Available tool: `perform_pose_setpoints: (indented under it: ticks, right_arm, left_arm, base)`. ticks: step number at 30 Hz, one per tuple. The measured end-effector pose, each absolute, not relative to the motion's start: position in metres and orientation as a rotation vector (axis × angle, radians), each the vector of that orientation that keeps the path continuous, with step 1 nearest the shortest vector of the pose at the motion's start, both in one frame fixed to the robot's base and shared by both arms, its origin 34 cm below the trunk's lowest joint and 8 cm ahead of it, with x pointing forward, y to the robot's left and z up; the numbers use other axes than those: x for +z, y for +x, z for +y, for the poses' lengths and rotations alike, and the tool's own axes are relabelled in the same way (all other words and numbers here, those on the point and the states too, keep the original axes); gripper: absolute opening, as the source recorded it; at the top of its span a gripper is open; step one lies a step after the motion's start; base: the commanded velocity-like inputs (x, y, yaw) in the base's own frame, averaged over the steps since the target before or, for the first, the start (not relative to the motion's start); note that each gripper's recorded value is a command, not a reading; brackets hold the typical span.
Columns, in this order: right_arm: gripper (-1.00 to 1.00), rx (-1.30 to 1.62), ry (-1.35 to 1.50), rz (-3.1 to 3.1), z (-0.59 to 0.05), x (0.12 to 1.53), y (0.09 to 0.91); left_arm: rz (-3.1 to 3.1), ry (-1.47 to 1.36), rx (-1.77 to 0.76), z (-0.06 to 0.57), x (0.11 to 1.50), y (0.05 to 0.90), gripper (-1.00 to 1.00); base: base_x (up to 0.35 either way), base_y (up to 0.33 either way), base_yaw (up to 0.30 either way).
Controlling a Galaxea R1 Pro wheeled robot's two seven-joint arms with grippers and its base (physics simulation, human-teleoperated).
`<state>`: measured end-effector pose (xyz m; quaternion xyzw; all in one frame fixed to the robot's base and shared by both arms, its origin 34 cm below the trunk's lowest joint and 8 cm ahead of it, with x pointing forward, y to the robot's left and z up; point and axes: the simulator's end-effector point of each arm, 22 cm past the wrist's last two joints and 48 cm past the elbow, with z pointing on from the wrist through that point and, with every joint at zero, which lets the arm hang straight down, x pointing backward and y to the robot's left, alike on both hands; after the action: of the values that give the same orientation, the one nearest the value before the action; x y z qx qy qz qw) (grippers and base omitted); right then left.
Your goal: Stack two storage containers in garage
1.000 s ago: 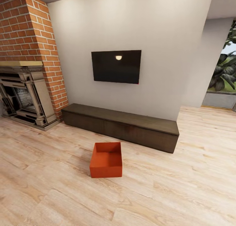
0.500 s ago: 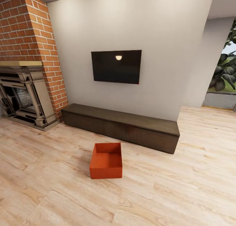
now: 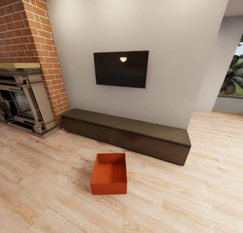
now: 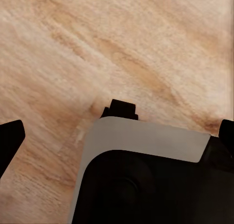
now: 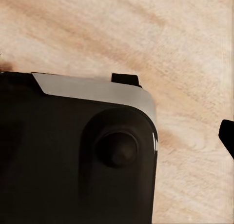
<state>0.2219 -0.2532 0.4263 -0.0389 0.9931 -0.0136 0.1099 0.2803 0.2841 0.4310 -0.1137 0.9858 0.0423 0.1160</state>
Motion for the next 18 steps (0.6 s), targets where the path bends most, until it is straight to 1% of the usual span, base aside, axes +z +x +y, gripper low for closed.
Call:
perform_pose_setpoints:
  ticks: [5,13,18]
  right_arm:
    - [1.00,-0.042,-0.114,2.919,-0.2540,0.4263,0.2219]
    - [1.00,-0.042,-0.110,2.921,-0.2541,0.4262,0.2216]
    - [1.00,-0.040,-0.111,2.921,-0.2543,0.4262,0.2214]
  left_arm:
    - [2.887,-0.333,0.124,0.2841,0.4310,0.2804,1.00]
    - [2.887,-0.333,0.124,0.2841,0.4310,0.2805,1.00]
    - [2.887,-0.333,0.124,0.2838,0.4310,0.2804,1.00]
  base:
    - [0.299,0.000,0.081]
    - [0.268,0.008,0.011]
    - [0.249,0.148,0.001]
